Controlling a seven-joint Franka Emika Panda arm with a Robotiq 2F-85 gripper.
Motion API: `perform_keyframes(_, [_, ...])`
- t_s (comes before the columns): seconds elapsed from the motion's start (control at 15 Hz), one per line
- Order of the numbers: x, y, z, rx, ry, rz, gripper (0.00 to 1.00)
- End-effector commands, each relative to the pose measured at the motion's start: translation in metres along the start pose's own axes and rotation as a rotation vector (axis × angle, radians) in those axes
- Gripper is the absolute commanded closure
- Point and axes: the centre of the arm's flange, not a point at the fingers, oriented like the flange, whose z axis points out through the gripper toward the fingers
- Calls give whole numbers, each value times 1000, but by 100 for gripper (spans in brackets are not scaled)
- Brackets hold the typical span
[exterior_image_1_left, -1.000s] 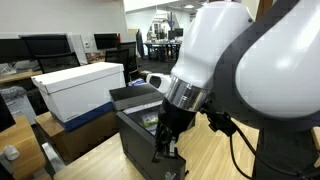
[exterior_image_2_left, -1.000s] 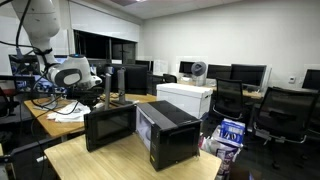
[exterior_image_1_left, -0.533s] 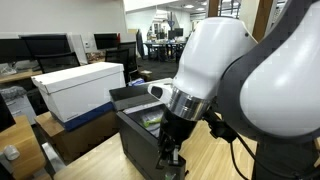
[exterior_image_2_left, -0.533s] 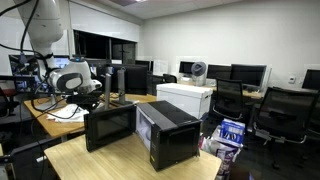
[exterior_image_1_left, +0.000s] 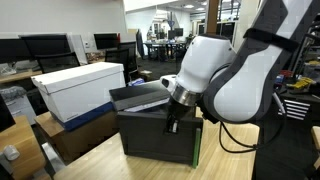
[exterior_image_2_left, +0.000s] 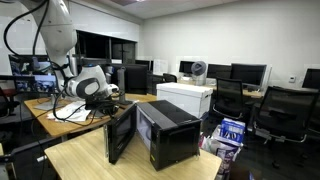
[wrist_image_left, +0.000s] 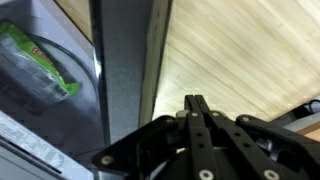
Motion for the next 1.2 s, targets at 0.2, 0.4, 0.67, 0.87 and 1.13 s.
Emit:
perform_keyframes(0.2, [-13, 84, 7, -270, -8, 214, 97])
perform_keyframes(0.4, [-23, 136, 9, -377, -30, 331, 98])
perform_keyframes(0.67, [-27, 155, 6, -419, -30, 442, 98])
perform_keyframes(0.87, [-23, 120, 2, -311, -107, 416, 98])
perform_keyframes(1.13, [-11, 61, -6, -155, -221, 420, 98])
